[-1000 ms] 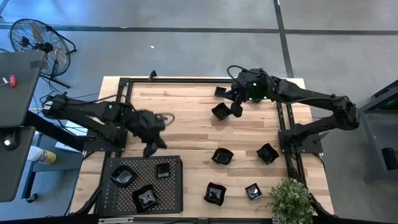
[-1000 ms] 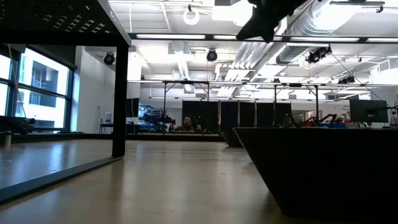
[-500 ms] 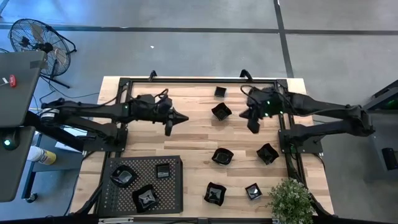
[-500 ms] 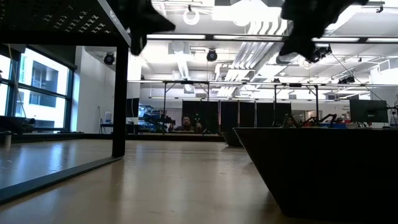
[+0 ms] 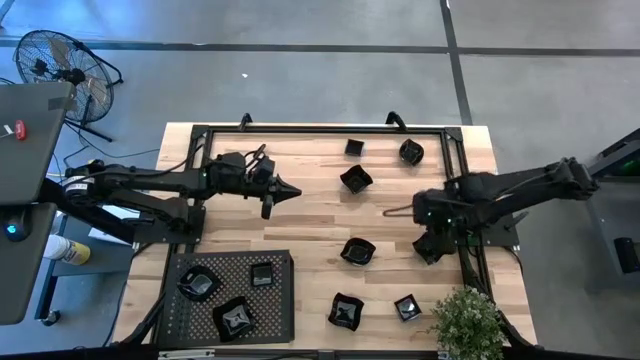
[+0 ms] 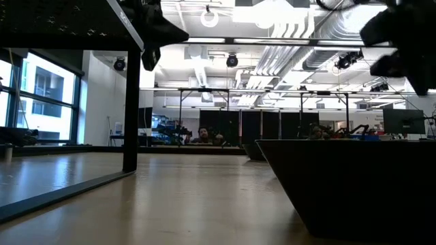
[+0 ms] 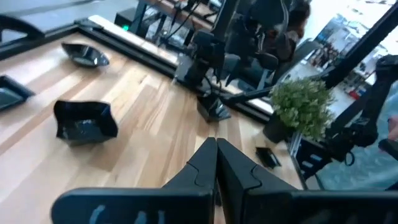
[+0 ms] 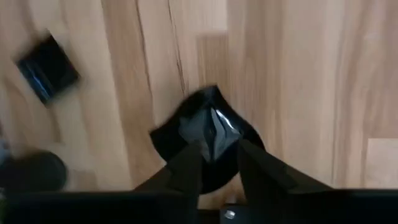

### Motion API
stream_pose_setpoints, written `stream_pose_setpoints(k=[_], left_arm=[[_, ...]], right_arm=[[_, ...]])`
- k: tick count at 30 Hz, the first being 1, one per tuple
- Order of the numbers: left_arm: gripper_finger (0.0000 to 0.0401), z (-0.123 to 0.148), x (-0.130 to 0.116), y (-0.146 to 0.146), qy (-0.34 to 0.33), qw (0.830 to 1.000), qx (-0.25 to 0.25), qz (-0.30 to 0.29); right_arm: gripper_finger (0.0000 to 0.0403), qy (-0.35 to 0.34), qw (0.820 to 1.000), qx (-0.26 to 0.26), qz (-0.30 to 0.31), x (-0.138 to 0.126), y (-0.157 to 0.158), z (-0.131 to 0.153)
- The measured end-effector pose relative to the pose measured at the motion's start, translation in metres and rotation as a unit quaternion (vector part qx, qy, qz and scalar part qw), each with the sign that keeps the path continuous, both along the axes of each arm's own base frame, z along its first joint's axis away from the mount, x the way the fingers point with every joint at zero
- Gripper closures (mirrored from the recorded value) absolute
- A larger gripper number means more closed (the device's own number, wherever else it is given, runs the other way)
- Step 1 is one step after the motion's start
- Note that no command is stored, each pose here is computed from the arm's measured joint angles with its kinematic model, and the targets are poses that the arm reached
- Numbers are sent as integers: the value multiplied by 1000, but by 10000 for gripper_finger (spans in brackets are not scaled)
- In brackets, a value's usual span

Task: Pick & Place Mini shaped plates
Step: Stack the distorted square plate on top of the distorted square plate on the shelf

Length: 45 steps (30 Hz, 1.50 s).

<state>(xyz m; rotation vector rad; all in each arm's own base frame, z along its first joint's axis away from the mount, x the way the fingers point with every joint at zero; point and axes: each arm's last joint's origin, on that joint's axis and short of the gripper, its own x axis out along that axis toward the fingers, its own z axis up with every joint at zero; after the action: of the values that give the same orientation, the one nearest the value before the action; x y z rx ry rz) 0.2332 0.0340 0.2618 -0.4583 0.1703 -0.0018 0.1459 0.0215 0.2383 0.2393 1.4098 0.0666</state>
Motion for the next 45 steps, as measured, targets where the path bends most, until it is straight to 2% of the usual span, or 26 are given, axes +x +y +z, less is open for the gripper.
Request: stream_pose_setpoints(k=[5,8,20,26,31,37,41,45], left_arm=[[400,-5,-1,1,25,1000,3,19],[400,-5,-1,1,24,1000,2,20],[400,-5,-1,2,25,999,6,33],[400,-4,-1,2,25,999,6,33],[400,-5,-1,2,25,999,7,35],[400,-5,-1,2,29,999,6,32],[400,-6,-1,2,33,999,5,32],[400,-7,-1,1,39,999,3,30]], right_arm=[[262,33,997,-15,63,4,0,-38],[257,76,995,-25,66,9,0,-45],[288,117,988,-43,86,26,9,-62],[288,103,990,-56,83,35,9,-59],[289,63,989,-57,118,43,10,-56],[293,91,985,-37,144,47,13,-67],[312,122,980,-26,154,52,15,-79],[349,142,977,-27,154,54,15,-86]])
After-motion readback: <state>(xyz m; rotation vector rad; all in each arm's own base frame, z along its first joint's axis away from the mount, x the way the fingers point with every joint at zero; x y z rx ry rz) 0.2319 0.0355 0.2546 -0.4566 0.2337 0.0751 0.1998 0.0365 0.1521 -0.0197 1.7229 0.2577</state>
